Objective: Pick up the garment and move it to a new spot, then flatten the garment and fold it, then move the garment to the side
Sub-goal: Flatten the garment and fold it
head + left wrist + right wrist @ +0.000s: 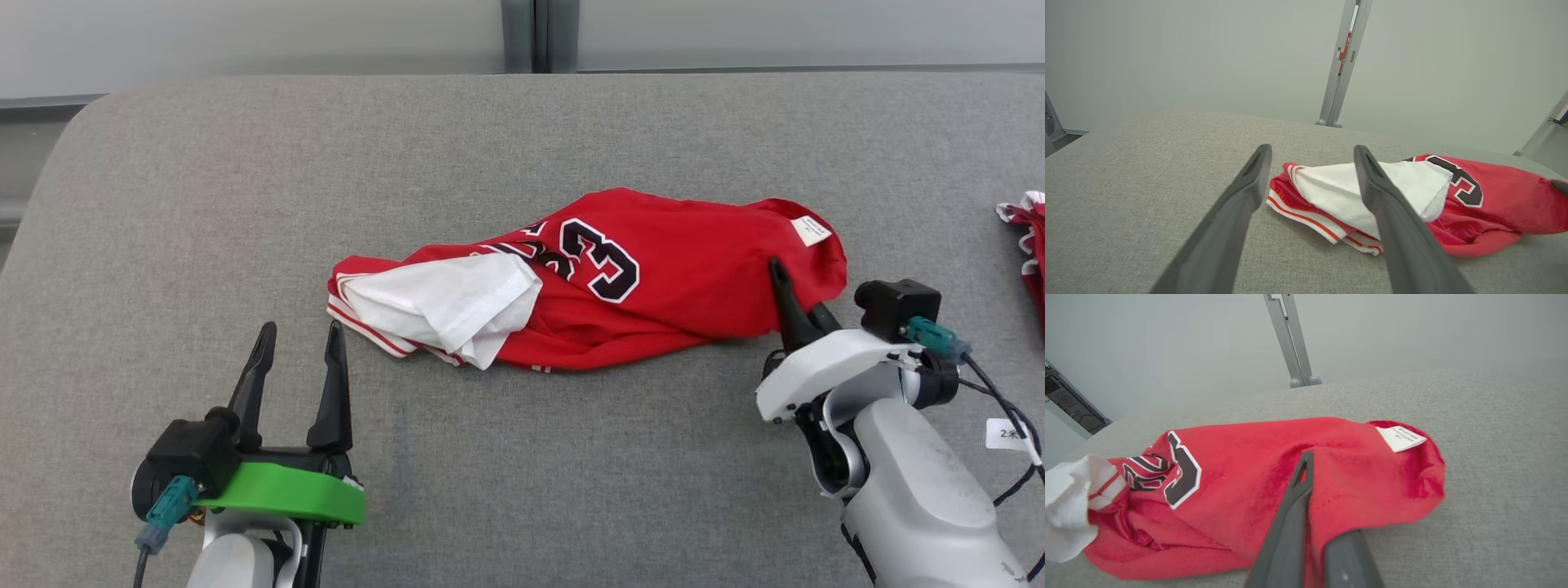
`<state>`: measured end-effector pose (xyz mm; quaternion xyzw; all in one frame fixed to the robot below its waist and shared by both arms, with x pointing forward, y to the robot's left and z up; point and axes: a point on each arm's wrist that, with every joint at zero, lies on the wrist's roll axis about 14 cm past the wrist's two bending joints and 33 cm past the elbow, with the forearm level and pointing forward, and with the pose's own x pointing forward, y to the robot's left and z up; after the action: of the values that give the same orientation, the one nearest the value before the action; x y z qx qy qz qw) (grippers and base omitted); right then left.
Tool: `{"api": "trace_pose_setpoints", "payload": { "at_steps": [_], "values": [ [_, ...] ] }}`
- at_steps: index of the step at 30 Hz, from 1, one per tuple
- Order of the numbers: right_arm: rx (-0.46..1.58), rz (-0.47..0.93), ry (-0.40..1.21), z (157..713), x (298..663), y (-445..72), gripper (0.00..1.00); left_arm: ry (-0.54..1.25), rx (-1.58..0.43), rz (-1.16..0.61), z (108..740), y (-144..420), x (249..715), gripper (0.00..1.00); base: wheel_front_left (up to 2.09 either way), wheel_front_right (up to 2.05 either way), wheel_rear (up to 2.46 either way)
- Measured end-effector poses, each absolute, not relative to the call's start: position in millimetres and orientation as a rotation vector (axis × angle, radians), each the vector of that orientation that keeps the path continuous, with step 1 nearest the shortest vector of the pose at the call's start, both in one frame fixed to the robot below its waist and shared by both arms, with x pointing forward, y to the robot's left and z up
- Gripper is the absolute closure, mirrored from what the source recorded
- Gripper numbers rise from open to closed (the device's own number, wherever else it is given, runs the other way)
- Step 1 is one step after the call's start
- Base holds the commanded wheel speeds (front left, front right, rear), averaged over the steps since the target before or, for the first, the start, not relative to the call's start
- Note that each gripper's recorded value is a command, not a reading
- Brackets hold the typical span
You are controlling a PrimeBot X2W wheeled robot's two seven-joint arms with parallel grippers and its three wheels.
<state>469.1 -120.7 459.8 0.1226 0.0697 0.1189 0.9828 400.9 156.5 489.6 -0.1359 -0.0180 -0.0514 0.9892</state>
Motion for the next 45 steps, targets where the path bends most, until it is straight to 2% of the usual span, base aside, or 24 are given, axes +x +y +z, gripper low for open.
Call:
{"api": "trace_pose_setpoints", "payload": {
  "at_steps": [6, 16, 21, 25, 34, 41, 42, 43, 45],
  "values": [
    [0.227, 0.236, -0.039, 508, 470, -137, 1.00, -0.050, -0.271, -0.100, 494, 158, 402, 0.00, 0.00, 0.00, 0.00],
    [0.203, 0.262, -0.343, 608, 447, -148, 1.00, -0.060, -0.277, -0.125, 497, 149, 408, 0.00, 0.00, 0.00, 0.00],
    [0.176, 0.278, -0.384, 636, 449, -147, 1.00, -0.051, -0.278, -0.134, 494, 146, 410, 0.00, 0.00, 0.00, 0.00],
    [0.146, 0.276, -0.364, 646, 474, -150, 1.00, -0.054, -0.281, -0.138, 494, 145, 414, 0.00, 0.00, 0.00, 0.00],
    [0.138, 0.171, -0.217, 621, 564, -178, 1.00, -0.064, -0.279, -0.122, 497, 153, 417, 0.00, 0.00, 0.00, 0.00],
    [0.164, 0.213, -0.119, 589, 614, -142, 1.00, -0.080, -0.272, -0.079, 502, 170, 413, 0.00, 0.00, 0.00, 0.00],
    [0.162, 0.227, -0.090, 579, 617, -134, 0.05, -0.080, -0.273, -0.072, 502, 172, 412, 0.00, 0.00, 0.00, 0.00],
    [0.159, 0.245, -0.047, 564, 620, -125, 0.00, -0.077, -0.276, -0.061, 501, 175, 411, 0.00, 0.00, 0.00, 0.00],
    [0.144, 0.282, 0.037, 535, 623, -106, 0.00, -0.070, -0.268, -0.040, 498, 182, 408, 0.00, 0.00, 0.00, 0.00]
  ]
}}
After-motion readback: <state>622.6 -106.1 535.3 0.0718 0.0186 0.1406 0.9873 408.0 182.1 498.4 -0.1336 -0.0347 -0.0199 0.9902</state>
